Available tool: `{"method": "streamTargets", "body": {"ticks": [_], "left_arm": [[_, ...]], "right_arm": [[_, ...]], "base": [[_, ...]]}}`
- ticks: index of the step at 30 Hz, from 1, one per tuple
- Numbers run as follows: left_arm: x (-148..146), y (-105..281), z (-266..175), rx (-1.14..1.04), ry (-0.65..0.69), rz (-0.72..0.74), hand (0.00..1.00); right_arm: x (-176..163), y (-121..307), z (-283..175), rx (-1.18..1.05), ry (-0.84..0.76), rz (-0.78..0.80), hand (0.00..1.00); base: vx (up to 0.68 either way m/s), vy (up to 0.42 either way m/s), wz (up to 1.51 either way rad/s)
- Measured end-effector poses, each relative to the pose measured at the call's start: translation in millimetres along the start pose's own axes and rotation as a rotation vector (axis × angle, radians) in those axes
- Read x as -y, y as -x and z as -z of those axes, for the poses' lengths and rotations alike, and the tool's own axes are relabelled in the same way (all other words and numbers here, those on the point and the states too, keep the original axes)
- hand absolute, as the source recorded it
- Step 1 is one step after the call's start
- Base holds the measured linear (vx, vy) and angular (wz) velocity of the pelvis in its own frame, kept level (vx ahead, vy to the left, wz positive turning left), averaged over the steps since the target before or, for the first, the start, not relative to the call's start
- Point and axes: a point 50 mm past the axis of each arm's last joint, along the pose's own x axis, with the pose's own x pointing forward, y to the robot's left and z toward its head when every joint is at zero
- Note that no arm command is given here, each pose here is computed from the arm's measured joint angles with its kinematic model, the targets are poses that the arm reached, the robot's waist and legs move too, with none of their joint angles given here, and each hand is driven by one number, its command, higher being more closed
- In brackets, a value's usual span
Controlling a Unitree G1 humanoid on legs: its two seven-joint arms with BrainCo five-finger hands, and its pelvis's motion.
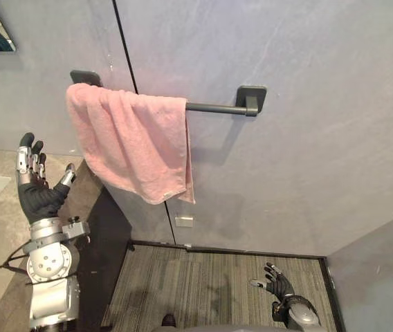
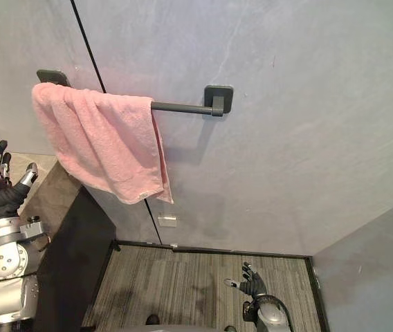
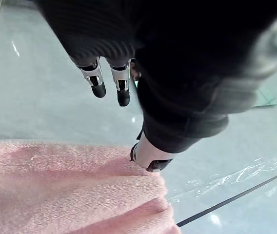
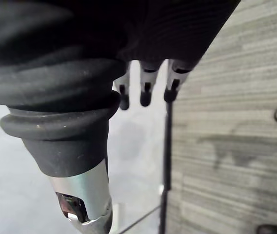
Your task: Organize washtable
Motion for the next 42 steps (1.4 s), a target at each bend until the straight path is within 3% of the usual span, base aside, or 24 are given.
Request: {"method": "streamTargets", "body": {"ticks": [9,21,32,42], "left_arm": [[-23,-56,-3,0.016,-0.087,0.039,0.0],[-23,-68,-6,0.018,-0.053,0.046,0.0],[-1,-71,6,-0.063,-0.081,0.287,0.0],[6,-70,26,-0.175,-0.069,0.355,0.0]], "right_arm": [[-2,3,-1,0.013,-0.004,-0.039,0.0],[-2,6,4,-0.002,-0.013,-0.036,0.0],[-4,1,-13,0.06,-0.006,-0.049,0.0],[-4,2,-12,0.055,-0.011,-0.047,0.0]], "base": [[0.0,-0.003,-0.02],[-0.01,-0.003,-0.04],[0.0,-0.001,-0.01],[-0.03,0.002,-0.09]]}}
